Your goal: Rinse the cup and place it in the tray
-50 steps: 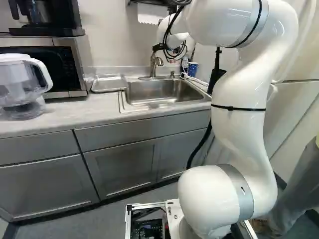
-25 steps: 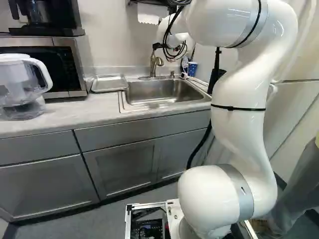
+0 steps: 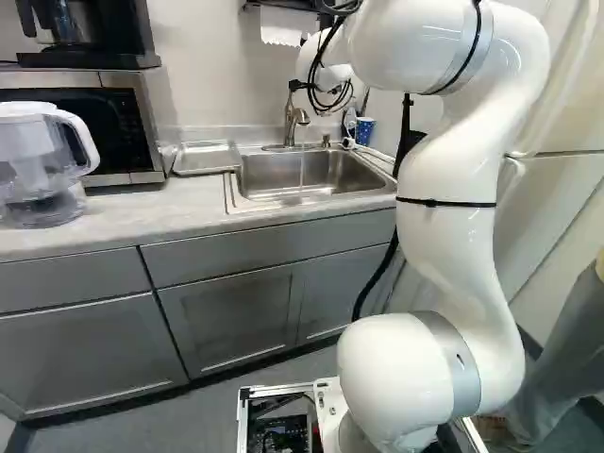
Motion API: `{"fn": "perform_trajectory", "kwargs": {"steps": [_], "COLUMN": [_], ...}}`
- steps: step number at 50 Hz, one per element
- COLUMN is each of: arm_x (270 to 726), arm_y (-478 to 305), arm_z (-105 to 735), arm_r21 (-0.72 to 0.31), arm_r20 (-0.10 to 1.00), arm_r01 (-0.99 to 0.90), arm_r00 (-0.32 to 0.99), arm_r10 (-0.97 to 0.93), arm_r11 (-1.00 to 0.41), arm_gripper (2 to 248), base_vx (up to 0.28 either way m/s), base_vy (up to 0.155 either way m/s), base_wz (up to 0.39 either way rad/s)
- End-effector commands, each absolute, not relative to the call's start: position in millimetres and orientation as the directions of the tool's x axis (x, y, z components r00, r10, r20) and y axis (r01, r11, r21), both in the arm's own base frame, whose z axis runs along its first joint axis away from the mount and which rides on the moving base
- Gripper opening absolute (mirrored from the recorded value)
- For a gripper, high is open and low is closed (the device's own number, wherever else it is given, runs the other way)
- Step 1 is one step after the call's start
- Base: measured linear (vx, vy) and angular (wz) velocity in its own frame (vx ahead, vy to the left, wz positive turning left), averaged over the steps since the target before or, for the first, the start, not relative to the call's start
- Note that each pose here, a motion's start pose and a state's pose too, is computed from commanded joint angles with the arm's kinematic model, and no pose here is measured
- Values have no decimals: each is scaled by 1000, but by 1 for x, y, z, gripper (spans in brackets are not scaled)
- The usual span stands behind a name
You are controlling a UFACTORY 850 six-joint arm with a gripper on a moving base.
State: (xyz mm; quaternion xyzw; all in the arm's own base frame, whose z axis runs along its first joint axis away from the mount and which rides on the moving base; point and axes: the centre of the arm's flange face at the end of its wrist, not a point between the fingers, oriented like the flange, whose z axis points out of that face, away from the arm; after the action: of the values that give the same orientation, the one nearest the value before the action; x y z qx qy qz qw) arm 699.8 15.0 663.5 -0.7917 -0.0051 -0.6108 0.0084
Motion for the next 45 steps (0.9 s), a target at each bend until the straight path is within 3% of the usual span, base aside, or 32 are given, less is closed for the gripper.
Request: {"fn": "perform_trajectory", "kwargs": {"steps": [16, 45], "arm_x": [696, 642], "arm_y": [16, 35], "arm_z": [664, 670], "arm_r21": [-7, -7], "arm_r20": [967, 960], "arm_r01": [21, 52], "arm_r00": [256, 280], "arm_r10": [-2, 8], "arm_r11": [-1000, -999], "arm_gripper": [247, 247], "base_vx": [0, 0], "base_vy": [0, 0], "base_wz": [0, 0]}}
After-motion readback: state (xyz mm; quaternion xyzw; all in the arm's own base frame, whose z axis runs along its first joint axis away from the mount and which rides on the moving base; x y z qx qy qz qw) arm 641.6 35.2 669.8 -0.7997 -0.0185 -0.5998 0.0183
